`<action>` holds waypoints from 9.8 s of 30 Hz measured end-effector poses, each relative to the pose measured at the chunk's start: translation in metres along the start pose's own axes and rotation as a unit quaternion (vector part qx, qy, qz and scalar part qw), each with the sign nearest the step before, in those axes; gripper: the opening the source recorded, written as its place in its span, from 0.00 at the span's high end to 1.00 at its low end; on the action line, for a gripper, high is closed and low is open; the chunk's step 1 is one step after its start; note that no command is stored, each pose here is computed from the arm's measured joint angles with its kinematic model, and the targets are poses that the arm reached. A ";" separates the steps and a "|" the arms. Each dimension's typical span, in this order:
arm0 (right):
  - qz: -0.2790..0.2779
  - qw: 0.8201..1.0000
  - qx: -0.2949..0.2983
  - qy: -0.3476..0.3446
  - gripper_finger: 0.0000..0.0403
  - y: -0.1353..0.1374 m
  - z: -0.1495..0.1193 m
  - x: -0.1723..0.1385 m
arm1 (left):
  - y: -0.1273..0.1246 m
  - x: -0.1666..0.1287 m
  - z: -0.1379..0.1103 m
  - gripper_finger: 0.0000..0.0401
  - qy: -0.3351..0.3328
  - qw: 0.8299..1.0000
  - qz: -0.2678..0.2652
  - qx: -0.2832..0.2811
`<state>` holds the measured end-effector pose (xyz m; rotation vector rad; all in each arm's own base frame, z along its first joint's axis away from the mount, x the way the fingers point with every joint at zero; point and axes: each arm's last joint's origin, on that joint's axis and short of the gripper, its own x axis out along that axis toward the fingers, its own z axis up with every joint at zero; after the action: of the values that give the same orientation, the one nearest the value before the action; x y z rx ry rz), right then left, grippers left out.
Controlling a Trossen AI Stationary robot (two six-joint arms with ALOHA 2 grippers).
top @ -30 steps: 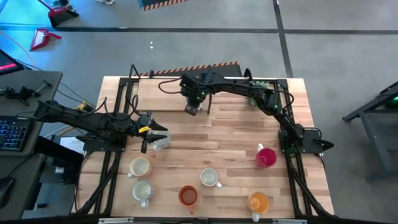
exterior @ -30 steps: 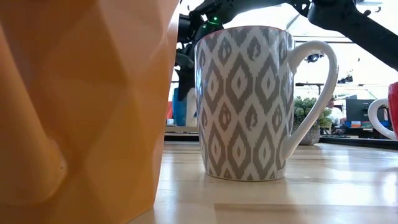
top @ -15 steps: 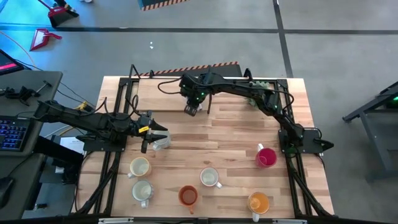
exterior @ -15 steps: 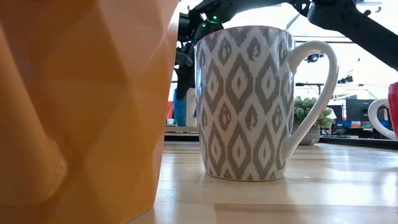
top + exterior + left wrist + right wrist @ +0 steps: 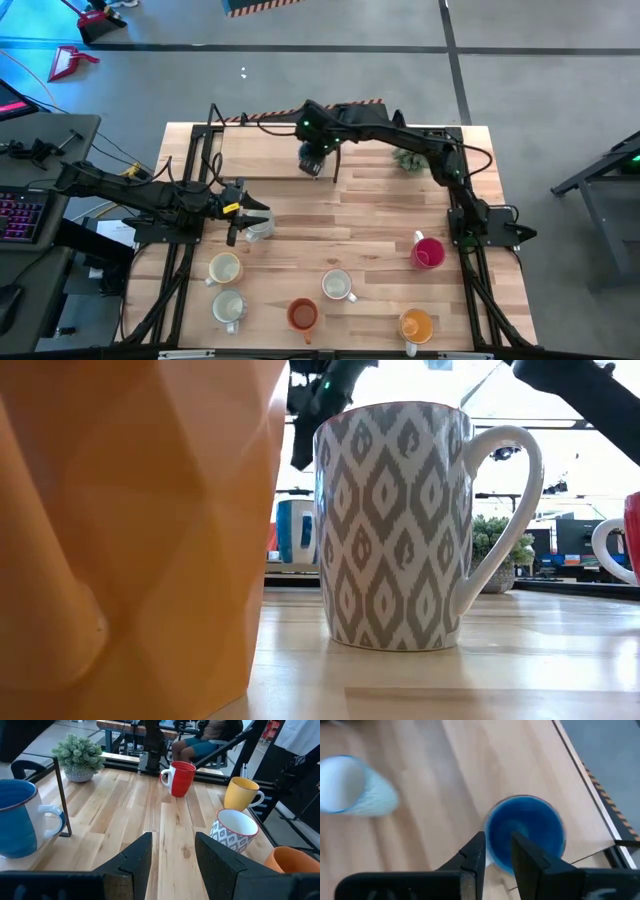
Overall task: Place coffee mugs
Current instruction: Put the green patterned mug on the shelf
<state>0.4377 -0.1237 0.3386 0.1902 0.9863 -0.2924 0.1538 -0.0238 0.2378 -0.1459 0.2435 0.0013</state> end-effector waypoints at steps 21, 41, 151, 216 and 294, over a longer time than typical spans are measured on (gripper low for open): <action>-0.041 0.991 -0.070 0.104 0.83 0.126 -0.064 -0.065 | 0.000 0.000 0.000 0.65 0.000 1.000 0.000 -0.001; -0.010 0.987 -0.066 0.145 0.83 0.242 -0.155 -0.024 | -0.001 0.000 0.000 0.65 0.002 1.000 -0.011 -0.023; 0.074 0.963 0.045 -0.255 0.83 0.048 -0.333 -0.062 | 0.014 0.036 -0.003 0.57 0.398 0.876 0.253 -0.097; 0.069 0.968 0.021 -0.239 0.83 0.048 -0.336 -0.061 | 0.053 0.055 0.032 0.97 0.388 0.886 0.224 -0.117; 0.087 0.966 0.029 -0.240 0.83 0.049 -0.335 -0.061 | 0.197 -0.022 0.042 0.98 0.455 0.744 0.429 -0.233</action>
<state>0.1571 0.0289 0.2107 0.2437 0.4767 -0.1926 0.1387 0.1777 0.2551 -0.5267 1.2924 0.9497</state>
